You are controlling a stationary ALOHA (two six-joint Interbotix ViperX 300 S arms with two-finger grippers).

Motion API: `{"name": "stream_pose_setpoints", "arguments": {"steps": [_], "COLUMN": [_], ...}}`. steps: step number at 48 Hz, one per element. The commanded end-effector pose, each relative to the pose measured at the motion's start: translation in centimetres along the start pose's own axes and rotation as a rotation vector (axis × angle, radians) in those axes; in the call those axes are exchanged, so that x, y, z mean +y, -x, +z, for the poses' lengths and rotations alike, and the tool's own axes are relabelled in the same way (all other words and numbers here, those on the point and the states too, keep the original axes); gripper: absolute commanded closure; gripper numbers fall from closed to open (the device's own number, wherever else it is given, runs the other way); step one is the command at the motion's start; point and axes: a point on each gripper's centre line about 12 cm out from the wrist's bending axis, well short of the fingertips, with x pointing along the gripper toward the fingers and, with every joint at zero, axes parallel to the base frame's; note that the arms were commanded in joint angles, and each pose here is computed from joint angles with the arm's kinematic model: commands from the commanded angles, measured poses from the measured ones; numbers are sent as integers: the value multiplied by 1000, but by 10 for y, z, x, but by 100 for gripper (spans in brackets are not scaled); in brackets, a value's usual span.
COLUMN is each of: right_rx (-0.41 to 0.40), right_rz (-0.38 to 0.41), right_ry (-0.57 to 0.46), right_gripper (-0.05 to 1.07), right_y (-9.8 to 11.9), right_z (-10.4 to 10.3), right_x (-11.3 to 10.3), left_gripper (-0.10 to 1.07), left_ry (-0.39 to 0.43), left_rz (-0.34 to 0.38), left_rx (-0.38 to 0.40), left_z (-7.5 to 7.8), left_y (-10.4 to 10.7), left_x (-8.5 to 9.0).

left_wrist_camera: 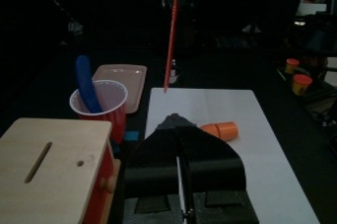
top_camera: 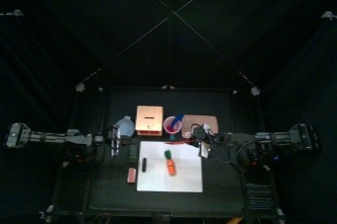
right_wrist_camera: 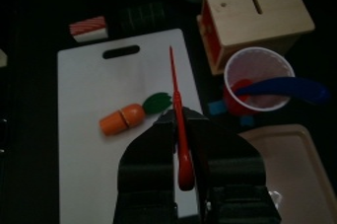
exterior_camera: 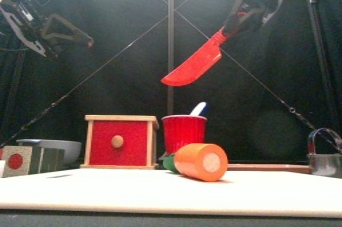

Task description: Cut carrot

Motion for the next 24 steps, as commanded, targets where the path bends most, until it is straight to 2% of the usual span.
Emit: {"name": "stream_pose_setpoints", "arguments": {"steps": [1,7,12,17,24], "right_rx": [-77,-93,-99,-95,-86], "right_rz": [36,52,62,65,68], "right_ry": [-14,-23,-26,-22,-23], "right_gripper": [66,66,66,66,66], "right_y": [4,1,-2,-4,-8], "right_z": [-1,-9,-10,-11,-15], "right_x": [2,3,5,6,6], "left_gripper": [41,14,-3,-5,-3], "left_ry": [-20,-28,-24,-23,-8], "left_rz": [-35,-66,-75,-77,-68], "left_rx": [-31,-8,10,39,58], "left_z": [10,3,-2,-11,-15], "left_y": [-18,-45,-72,-100,-134], "left_x": [-7,-15,-18,-20,-20]}}
